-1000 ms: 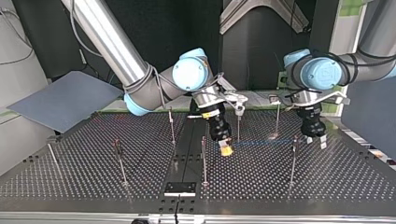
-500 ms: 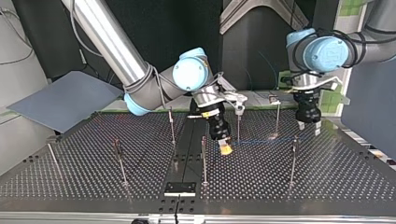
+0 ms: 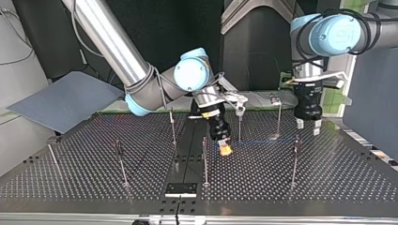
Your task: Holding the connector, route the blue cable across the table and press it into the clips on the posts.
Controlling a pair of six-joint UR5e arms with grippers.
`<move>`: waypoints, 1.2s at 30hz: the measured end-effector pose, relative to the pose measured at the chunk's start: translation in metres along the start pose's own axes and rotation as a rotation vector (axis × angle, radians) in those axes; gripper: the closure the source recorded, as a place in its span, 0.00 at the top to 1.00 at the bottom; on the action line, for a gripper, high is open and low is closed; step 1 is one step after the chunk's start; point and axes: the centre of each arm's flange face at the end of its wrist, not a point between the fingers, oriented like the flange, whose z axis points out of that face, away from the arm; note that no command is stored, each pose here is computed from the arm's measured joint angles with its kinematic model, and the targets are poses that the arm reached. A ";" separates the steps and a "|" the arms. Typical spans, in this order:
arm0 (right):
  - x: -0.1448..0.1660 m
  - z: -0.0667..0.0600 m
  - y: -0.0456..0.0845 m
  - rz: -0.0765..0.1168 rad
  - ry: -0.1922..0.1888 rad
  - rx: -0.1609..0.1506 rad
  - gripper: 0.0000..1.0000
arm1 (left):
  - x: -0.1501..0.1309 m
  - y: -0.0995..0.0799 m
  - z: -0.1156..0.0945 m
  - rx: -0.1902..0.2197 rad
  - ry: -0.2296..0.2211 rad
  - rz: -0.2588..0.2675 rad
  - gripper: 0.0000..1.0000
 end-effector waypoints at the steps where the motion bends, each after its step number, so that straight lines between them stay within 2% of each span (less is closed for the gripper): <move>1: 0.000 0.000 0.000 0.000 0.000 0.000 0.00 | -0.002 -0.002 -0.002 0.003 -0.002 0.007 1.00; 8: 0.000 0.000 0.000 0.000 -0.002 -0.002 0.00 | -0.008 -0.016 -0.015 0.031 0.001 0.065 1.00; 17: -0.001 0.000 0.000 -0.001 -0.004 -0.005 0.00 | 0.016 -0.024 -0.013 0.051 0.053 0.137 1.00; 27: -0.001 0.000 0.001 -0.001 -0.004 -0.007 0.00 | 0.013 -0.041 -0.011 0.102 -0.010 0.213 1.00; 36: -0.001 0.000 0.003 -0.001 -0.004 -0.009 0.00 | 0.016 -0.053 0.002 0.122 -0.022 0.284 1.00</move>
